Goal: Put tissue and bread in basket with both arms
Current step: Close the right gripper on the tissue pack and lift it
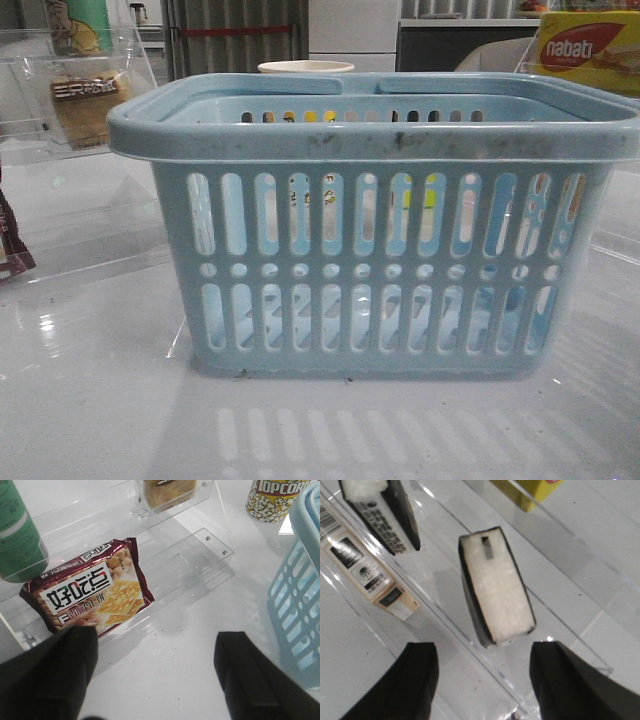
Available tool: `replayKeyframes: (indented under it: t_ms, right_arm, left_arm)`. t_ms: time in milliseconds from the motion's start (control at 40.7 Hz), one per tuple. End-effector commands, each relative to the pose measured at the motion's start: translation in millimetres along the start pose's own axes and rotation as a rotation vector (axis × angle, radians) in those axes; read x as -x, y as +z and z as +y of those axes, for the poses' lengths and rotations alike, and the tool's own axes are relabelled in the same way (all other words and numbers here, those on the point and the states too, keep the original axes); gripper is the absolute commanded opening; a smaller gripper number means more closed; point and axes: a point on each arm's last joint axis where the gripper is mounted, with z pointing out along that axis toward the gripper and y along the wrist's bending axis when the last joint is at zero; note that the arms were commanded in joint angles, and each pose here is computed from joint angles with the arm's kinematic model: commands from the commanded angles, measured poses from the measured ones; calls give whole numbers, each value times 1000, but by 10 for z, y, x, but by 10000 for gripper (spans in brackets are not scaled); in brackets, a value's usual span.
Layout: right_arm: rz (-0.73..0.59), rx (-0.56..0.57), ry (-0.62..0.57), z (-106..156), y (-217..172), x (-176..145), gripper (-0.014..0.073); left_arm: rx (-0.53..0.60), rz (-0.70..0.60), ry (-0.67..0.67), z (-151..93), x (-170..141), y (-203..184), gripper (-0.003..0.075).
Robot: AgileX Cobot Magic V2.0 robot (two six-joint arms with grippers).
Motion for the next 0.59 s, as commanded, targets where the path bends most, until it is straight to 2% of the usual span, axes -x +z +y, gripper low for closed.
replayKeyframes:
  t_ms: [0,221,442,565]
  right_arm:
    - [-187,-8,-11,-41,-238,272,510]
    - [-253,-4,-14,-40,-173,321,510]
    - [-253,-2,-15,-37,-73,306,504]
    - [-251,-2,-14,-37,-73,304,377]
  left_arm:
    - [-5,-111,-4,-13,160,-61,549]
    - [-6,-111,-6,-14,160,-61,549]
    - [-6,-111,-6,-14,160,-61,549]
    - [-6,-111,-6,-14,160,-61,549]
